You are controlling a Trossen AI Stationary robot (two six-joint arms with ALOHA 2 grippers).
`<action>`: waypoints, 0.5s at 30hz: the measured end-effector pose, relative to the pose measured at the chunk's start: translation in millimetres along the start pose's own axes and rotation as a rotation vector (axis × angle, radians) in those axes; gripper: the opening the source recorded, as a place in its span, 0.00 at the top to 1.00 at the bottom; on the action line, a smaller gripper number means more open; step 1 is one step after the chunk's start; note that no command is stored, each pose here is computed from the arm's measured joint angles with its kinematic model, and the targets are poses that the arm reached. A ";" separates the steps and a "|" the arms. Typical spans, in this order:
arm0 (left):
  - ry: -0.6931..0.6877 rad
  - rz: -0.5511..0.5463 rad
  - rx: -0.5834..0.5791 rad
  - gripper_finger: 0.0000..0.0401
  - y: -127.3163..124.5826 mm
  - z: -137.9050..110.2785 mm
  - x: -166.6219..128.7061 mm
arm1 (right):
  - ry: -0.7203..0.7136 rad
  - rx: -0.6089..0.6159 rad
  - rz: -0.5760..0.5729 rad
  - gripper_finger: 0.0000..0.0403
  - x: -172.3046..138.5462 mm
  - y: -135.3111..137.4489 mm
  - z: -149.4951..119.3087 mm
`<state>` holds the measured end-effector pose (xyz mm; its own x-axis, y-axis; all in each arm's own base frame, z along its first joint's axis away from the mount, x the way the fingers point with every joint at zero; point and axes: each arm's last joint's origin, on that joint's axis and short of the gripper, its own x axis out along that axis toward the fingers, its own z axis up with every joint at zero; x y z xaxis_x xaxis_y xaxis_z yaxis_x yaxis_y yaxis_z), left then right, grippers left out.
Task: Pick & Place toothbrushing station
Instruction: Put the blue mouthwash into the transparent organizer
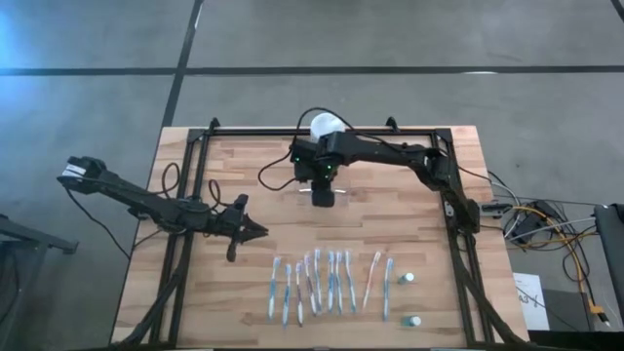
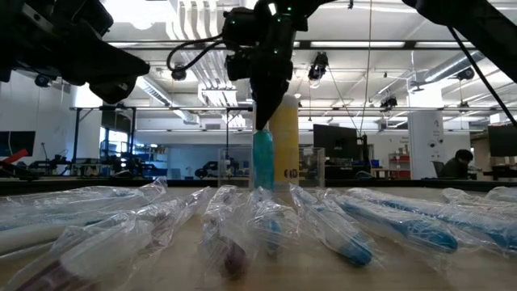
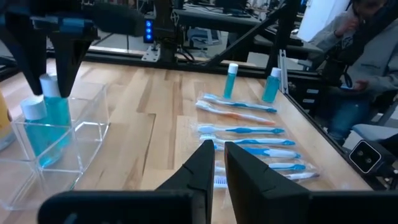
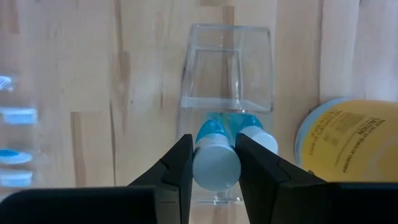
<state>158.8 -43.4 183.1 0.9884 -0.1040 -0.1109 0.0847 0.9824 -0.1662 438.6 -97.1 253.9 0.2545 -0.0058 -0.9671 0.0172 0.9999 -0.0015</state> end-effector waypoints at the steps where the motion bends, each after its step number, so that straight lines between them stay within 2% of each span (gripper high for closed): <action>1: 0.000 0.000 0.000 0.89 0.0 0.0 0.0 | 0.001 0.001 0.001 0.78 2.3 0.0 -0.4; 15: -0.001 -0.003 -0.016 0.89 -0.4 0.1 -0.1 | 0.004 0.011 0.003 0.78 25.4 -1.8 -5.7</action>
<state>158.7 -43.8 183.2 0.9883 -0.1063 -0.1096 0.0852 0.9796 -0.1819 439.5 -98.9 227.9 0.2509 -0.0024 -0.9680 0.0267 0.9996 0.0044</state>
